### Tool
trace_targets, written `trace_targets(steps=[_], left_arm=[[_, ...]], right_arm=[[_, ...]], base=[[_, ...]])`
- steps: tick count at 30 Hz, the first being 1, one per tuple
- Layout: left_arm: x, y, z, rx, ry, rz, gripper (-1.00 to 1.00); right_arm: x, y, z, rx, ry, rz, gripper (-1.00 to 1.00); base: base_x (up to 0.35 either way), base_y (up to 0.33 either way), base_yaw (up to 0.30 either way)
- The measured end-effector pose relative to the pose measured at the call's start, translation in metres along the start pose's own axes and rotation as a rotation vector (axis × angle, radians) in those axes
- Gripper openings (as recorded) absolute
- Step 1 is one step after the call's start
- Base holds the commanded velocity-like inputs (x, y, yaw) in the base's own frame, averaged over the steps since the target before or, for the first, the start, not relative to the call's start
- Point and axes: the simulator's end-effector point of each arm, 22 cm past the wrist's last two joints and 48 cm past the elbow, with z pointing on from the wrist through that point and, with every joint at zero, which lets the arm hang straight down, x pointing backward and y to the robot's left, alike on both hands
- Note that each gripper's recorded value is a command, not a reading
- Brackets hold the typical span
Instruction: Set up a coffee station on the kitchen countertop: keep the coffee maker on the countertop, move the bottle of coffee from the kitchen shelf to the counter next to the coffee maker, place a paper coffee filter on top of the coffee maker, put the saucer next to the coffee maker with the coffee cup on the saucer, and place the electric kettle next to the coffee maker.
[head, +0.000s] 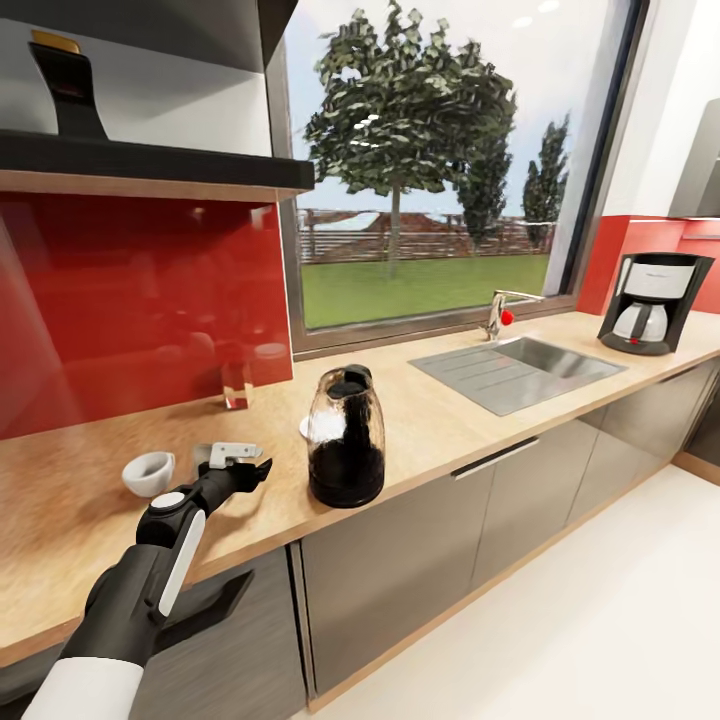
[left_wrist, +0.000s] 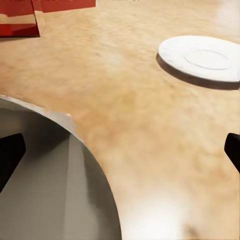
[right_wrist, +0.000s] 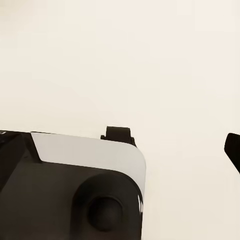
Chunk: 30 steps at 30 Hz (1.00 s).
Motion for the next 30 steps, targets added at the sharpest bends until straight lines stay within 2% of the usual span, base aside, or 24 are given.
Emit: trace_targets(steps=[23,24,30], left_arm=[[0.0010,-0.0002,0.0004,0.001,0.003,0.000,1.00],[0.0010,-0.0002,0.0004,0.001,0.003,0.000,-1.00],[0.0010,-0.0001,0.0004,0.001,0.003,-0.002,-1.00]], right_arm=[[-0.0002,0.0001,0.0001,0.000,0.000,0.000,1.00],[-0.0001,0.0000,0.0001,0.000,0.000,0.000,1.00],[-0.0002,0.0000,0.0001,0.000,0.000,0.000,1.00]], base=[[0.019,0.000,0.000],[0.000,0.000,0.000],[0.000,0.000,0.000]])
